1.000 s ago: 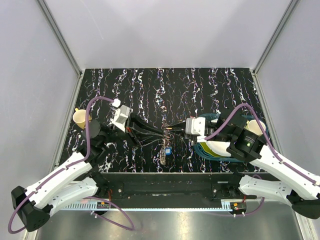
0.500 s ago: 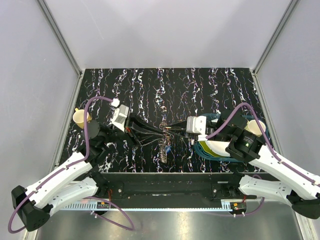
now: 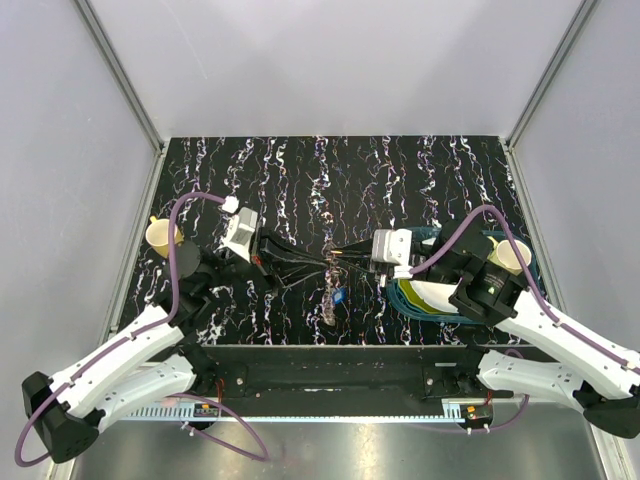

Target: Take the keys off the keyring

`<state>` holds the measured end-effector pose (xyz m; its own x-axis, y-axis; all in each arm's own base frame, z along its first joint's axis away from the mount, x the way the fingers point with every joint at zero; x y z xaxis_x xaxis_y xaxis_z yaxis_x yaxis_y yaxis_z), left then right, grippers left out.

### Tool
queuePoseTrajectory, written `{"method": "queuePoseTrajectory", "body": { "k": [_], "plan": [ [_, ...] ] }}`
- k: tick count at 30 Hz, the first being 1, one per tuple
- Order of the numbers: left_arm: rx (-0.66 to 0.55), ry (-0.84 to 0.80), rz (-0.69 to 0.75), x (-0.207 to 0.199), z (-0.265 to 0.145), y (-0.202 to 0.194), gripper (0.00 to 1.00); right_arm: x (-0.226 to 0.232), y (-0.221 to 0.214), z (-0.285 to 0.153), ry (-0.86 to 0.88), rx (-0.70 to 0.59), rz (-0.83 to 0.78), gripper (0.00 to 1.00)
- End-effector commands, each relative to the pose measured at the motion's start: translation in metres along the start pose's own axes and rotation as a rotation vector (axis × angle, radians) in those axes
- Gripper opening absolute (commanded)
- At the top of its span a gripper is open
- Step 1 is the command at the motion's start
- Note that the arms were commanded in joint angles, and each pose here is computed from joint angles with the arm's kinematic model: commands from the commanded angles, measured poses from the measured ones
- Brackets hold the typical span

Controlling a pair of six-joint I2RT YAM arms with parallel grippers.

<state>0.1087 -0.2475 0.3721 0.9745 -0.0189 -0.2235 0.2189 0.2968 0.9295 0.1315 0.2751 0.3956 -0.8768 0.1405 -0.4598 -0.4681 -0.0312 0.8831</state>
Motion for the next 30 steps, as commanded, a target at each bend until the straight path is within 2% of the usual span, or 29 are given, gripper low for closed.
{"method": "queuePoseTrajectory", "body": {
  "k": [1,2,5,14,20,25,27,30],
  "plan": [
    [-0.072,0.079,0.093,0.005,-0.005,0.015,0.00,-0.004,-0.001,-0.003,-0.040,0.011,-0.004,0.00],
    [-0.064,0.099,0.098,0.005,-0.007,0.015,0.00,-0.001,-0.012,-0.005,-0.038,0.063,0.011,0.00],
    [-0.012,0.143,0.127,0.010,-0.011,0.012,0.00,-0.001,-0.020,-0.007,-0.048,0.106,0.024,0.00],
    [0.120,0.230,0.187,0.022,-0.019,0.001,0.00,-0.002,-0.036,-0.003,-0.056,0.162,0.032,0.02],
    [0.132,0.256,0.261,0.026,-0.026,-0.001,0.00,-0.002,-0.046,0.000,-0.062,0.189,0.038,0.11],
    [0.136,0.265,0.313,0.028,-0.029,-0.002,0.00,0.000,-0.056,0.002,-0.059,0.214,0.056,0.10],
    [0.142,0.263,0.331,0.028,-0.030,-0.004,0.00,0.001,-0.060,0.003,-0.057,0.223,0.063,0.01],
    [0.151,0.274,0.364,0.031,-0.032,-0.006,0.00,0.001,-0.061,0.003,-0.060,0.225,0.064,0.00]
  ]
}}
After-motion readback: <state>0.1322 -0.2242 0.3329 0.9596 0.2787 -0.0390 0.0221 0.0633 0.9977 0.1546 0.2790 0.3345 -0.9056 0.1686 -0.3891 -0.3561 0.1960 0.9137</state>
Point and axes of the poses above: each gripper's point midway between its finger pads, its own z axis out along the fingers, its own x axis along the line the jaws close on, y = z × x, the point moved 4 cm from there along -z, back along the fingers, and after that the axes turned 1 degree about -z, right-handed, at the moved point
